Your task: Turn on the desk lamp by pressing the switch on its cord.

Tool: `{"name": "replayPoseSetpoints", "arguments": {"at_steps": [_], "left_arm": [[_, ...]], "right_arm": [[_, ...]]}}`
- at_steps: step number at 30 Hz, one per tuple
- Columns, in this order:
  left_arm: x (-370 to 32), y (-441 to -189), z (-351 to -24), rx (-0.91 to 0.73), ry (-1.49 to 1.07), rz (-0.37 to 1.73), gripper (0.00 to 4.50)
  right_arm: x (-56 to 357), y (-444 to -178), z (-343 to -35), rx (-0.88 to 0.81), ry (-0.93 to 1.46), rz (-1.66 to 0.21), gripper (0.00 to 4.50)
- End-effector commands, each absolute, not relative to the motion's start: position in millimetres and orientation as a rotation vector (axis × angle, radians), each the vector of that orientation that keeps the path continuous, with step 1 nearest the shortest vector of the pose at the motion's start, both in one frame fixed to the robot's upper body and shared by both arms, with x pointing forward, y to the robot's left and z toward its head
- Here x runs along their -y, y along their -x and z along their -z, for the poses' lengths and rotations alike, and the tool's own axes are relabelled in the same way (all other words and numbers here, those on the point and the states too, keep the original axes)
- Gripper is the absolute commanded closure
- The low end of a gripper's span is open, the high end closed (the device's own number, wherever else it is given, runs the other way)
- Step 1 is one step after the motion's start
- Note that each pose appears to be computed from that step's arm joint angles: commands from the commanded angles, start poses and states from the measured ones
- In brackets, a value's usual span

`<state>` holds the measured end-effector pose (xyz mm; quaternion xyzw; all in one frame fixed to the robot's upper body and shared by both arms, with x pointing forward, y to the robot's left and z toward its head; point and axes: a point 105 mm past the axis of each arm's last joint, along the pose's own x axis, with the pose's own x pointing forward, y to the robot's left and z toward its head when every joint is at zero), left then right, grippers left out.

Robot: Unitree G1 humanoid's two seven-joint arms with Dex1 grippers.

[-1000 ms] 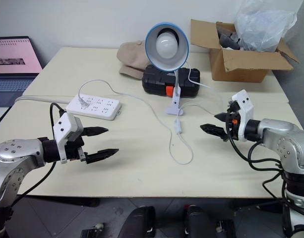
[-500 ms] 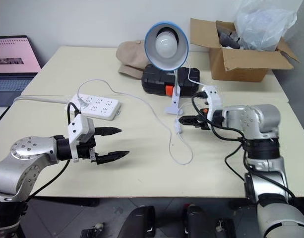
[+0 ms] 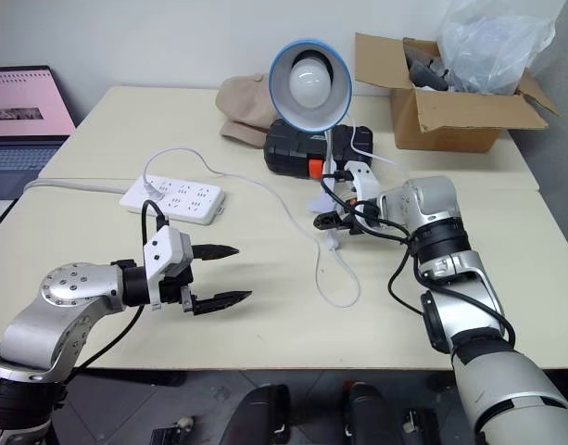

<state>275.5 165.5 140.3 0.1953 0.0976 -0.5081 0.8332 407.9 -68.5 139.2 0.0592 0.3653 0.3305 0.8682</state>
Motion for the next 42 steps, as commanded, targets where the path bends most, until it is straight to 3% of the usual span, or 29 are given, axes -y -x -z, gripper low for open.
{"name": "replayPoseSetpoints", "arguments": {"at_steps": [1, 15, 25, 34, 42], "left_arm": [[-162.5, -275.1, -146.5, -0.167, -0.441, 1.079, 0.00], [-165.8, -276.5, -145.9, -0.168, -0.451, 1.068, 0.00], [-165.5, -275.3, -143.5, -0.175, -0.456, 1.063, 0.00], [-165.6, -276.2, -144.4, -0.175, -0.454, 1.063, 0.00], [-166.7, -289.3, -165.3, -0.134, -0.362, 1.015, 0.00]], "right_arm": [[60.9, -412.4, -149.2, -0.731, -0.109, -0.723, 0.07], [52.6, -416.2, -140.3, -0.740, -0.079, -0.742, 0.07], [54.6, -424.3, -133.0, -0.725, -0.093, -0.706, 1.98], [57.6, -425.8, -129.5, -0.723, -0.125, -0.699, 4.00], [63.7, -427.2, -153.2, -0.629, -0.213, -0.729, 4.09]]}}
